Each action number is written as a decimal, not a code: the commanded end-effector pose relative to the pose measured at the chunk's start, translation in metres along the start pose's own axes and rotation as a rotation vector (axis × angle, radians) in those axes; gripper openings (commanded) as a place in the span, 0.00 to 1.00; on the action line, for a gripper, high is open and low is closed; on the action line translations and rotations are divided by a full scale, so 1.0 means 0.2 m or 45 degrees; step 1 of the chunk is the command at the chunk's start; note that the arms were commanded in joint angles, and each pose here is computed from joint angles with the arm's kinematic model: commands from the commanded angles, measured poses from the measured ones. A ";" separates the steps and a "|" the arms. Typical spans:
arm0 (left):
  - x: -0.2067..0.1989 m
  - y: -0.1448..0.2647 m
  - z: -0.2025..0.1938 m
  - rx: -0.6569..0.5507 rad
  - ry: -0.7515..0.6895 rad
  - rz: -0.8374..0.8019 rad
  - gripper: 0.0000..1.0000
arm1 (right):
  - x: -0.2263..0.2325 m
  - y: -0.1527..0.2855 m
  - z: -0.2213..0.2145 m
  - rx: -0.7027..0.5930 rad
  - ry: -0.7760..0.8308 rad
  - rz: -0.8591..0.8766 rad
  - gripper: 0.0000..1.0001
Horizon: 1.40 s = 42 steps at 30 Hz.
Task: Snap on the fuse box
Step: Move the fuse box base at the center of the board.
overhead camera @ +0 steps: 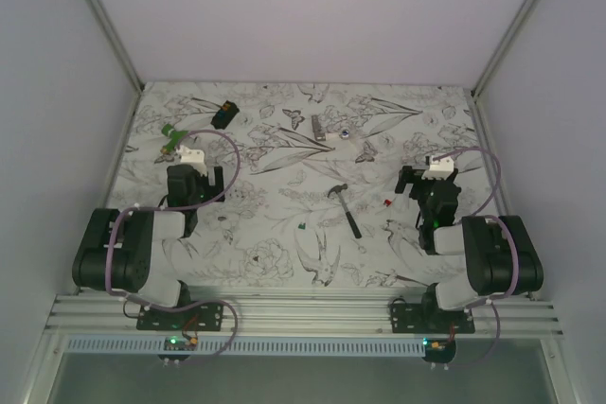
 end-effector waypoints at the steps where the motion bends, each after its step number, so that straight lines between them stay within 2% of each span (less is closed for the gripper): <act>1: -0.01 0.00 0.00 -0.025 -0.013 -0.021 1.00 | 0.00 -0.03 0.06 -0.053 0.019 0.005 0.99; 14: -0.01 0.00 0.04 -0.026 -0.017 -0.026 1.00 | 0.00 -0.03 0.06 -0.050 0.016 0.009 0.99; 15: 0.00 0.01 0.04 0.008 -0.008 -0.007 1.00 | 0.00 -0.03 0.06 -0.050 0.017 0.009 0.99; 18: 0.02 0.04 0.11 0.056 0.003 0.032 1.00 | 0.00 -0.04 0.10 -0.034 0.025 0.022 0.99; 21: 0.04 0.07 0.19 0.085 0.022 0.072 1.00 | 0.02 -0.10 0.19 0.109 0.021 0.030 1.00; 26: 0.05 0.08 0.39 0.025 0.120 0.065 1.00 | 0.07 -0.08 0.36 0.111 -0.009 0.122 1.00; 31: 0.05 -0.05 0.59 0.110 0.125 0.002 1.00 | 0.13 -0.05 0.41 0.173 -0.021 0.239 1.00; 42: 0.01 -0.54 0.79 0.226 0.073 -0.202 0.96 | 0.24 0.01 0.38 0.201 -0.081 0.421 1.00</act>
Point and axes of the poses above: each gripper's point midway between its finger pads, its own y axis back along the fingers, its own x axis along the line the jaws close on, z = x × y, the point moved 6 cm from there along y, back along the fingers, and after that the axes turned 3 degrees about -y, right-handed, at the moved point
